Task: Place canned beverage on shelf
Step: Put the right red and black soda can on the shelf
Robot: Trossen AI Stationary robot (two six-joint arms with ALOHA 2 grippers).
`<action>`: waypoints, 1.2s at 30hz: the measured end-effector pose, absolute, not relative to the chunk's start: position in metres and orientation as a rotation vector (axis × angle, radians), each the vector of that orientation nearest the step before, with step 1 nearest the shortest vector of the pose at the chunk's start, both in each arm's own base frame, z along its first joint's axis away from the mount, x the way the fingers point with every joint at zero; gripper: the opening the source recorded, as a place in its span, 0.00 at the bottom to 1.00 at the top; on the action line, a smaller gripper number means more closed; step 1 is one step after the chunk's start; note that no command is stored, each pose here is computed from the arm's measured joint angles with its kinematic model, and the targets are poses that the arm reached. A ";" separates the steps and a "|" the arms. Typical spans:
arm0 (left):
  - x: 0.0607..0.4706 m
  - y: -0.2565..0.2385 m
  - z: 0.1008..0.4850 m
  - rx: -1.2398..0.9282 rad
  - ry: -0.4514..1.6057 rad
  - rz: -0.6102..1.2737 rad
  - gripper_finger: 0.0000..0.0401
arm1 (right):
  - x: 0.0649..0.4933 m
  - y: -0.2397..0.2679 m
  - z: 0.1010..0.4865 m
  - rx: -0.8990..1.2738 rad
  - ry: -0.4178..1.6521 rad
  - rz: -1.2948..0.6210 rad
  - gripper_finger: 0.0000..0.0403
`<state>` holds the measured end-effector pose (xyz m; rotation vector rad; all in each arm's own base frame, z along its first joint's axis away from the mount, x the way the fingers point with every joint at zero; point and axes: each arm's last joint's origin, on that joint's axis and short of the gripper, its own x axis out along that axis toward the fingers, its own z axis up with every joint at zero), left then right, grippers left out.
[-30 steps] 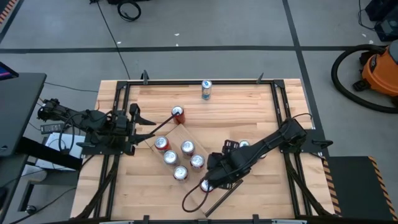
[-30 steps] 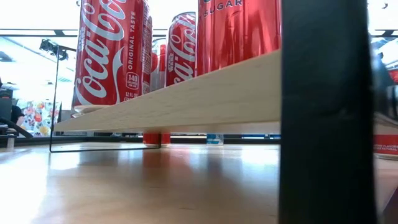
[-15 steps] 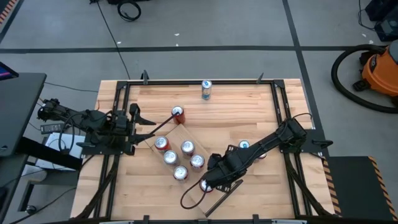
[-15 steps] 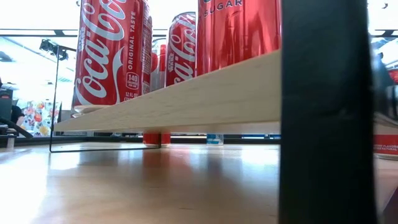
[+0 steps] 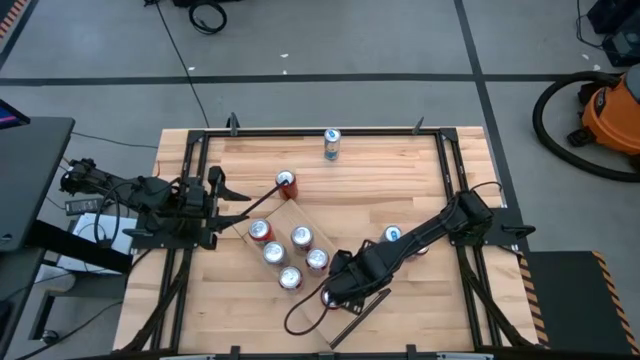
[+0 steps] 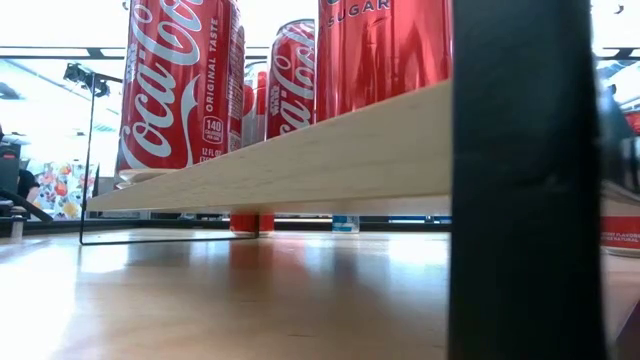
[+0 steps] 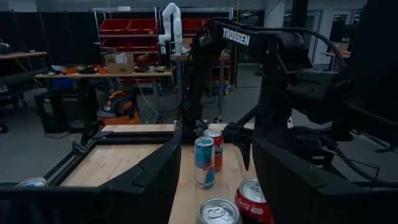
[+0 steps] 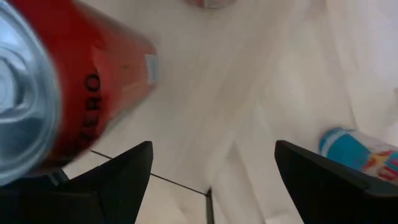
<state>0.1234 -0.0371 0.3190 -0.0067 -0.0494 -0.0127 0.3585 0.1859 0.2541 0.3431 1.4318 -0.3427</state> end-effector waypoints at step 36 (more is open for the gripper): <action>0.123 -0.037 0.319 -0.005 -0.049 -0.013 0.52 | 0.379 0.186 0.256 0.481 1.268 -0.296 0.86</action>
